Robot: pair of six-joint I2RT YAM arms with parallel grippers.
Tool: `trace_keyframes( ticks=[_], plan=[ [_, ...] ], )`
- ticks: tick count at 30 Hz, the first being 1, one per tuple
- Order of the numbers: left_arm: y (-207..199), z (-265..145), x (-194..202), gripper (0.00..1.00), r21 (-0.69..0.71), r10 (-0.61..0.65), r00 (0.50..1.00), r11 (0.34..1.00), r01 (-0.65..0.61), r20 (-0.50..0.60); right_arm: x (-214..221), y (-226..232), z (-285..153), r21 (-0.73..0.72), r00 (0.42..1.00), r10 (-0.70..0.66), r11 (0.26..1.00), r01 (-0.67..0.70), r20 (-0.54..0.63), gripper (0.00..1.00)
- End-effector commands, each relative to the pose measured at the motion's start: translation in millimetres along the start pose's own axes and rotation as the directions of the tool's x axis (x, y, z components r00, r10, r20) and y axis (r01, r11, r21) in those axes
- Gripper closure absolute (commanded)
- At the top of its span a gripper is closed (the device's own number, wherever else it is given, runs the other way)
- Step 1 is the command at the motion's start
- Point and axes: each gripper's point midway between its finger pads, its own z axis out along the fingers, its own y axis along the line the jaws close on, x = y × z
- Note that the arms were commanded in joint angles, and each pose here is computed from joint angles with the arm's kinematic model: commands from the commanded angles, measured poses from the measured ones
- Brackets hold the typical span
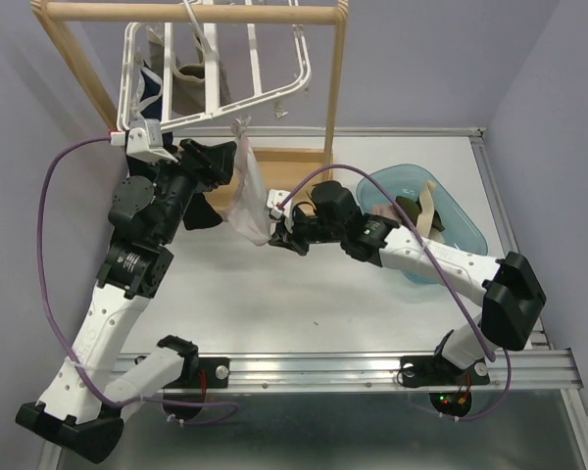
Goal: Remove the underwear clipped to the hanger
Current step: Remove the underwear from the hanger.
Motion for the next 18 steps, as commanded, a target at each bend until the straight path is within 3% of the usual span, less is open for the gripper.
trace_keyframes(
  ticks=[1,8,18],
  plan=[
    [-24,-4,-28,0.20,0.076,-0.008,0.998,0.997,0.004,0.064,-34,-18,2,0.090,0.997,-0.032,0.996,0.026,0.074,1.00],
    [-24,-3,-28,0.21,0.065,0.009,0.998,0.998,-0.013,0.058,-38,-14,9,0.102,0.997,-0.033,0.994,0.026,0.073,0.99],
    [-3,1,-33,0.21,-0.060,0.088,0.993,0.995,-0.084,0.074,-39,-12,12,0.108,0.997,-0.029,0.994,0.021,0.071,0.99]
  ],
)
